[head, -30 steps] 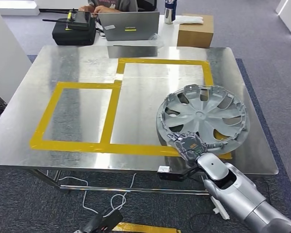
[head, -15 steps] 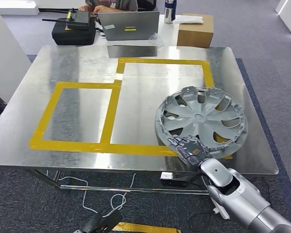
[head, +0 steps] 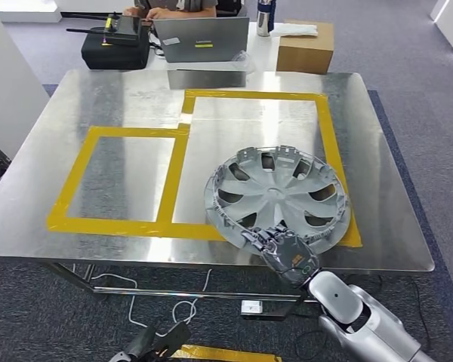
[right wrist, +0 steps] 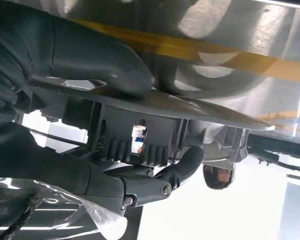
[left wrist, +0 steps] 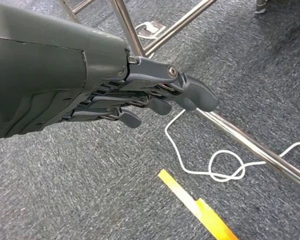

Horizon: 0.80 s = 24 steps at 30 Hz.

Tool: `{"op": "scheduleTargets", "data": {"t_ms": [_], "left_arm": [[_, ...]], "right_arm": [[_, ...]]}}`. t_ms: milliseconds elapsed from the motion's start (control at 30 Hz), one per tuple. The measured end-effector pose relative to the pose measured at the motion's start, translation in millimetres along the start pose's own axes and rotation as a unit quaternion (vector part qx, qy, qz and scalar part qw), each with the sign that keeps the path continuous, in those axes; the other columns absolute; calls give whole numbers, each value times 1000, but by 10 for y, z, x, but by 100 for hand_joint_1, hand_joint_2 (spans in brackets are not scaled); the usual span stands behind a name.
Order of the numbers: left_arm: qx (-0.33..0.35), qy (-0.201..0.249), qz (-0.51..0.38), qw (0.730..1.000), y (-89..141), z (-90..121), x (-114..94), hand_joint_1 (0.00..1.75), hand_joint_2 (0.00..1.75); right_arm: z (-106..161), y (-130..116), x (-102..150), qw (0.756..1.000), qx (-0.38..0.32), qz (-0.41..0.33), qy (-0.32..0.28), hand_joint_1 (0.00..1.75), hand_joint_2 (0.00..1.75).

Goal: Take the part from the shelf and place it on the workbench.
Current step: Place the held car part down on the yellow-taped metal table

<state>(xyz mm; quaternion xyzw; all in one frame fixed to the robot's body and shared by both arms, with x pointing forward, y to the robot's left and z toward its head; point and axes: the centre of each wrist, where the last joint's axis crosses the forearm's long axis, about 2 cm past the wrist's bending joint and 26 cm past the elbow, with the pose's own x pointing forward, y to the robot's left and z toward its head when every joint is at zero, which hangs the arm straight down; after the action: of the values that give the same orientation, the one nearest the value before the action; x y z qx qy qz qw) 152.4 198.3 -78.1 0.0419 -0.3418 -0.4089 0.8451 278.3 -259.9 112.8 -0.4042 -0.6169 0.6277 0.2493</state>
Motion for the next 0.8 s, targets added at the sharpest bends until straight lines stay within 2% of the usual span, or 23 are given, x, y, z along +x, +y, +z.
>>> {"op": "scheduleTargets", "data": {"t_ms": [200, 467, 800], "left_arm": [[4, 2, -5, 1000, 2, -1, 4, 0, 175], [8, 5, -3, 1000, 8, 0, -5, 0, 175], [11, 11, -1, 1000, 24, 4, -35, 0, 175]], "right_arm": [[65, -9, 4, 1000, -8, -3, 15, 175, 175], [164, 14, -130, 998, 4, -5, 62, 175, 175], [385, 33, -512, 992, 20, -38, 121, 175, 175]]}}
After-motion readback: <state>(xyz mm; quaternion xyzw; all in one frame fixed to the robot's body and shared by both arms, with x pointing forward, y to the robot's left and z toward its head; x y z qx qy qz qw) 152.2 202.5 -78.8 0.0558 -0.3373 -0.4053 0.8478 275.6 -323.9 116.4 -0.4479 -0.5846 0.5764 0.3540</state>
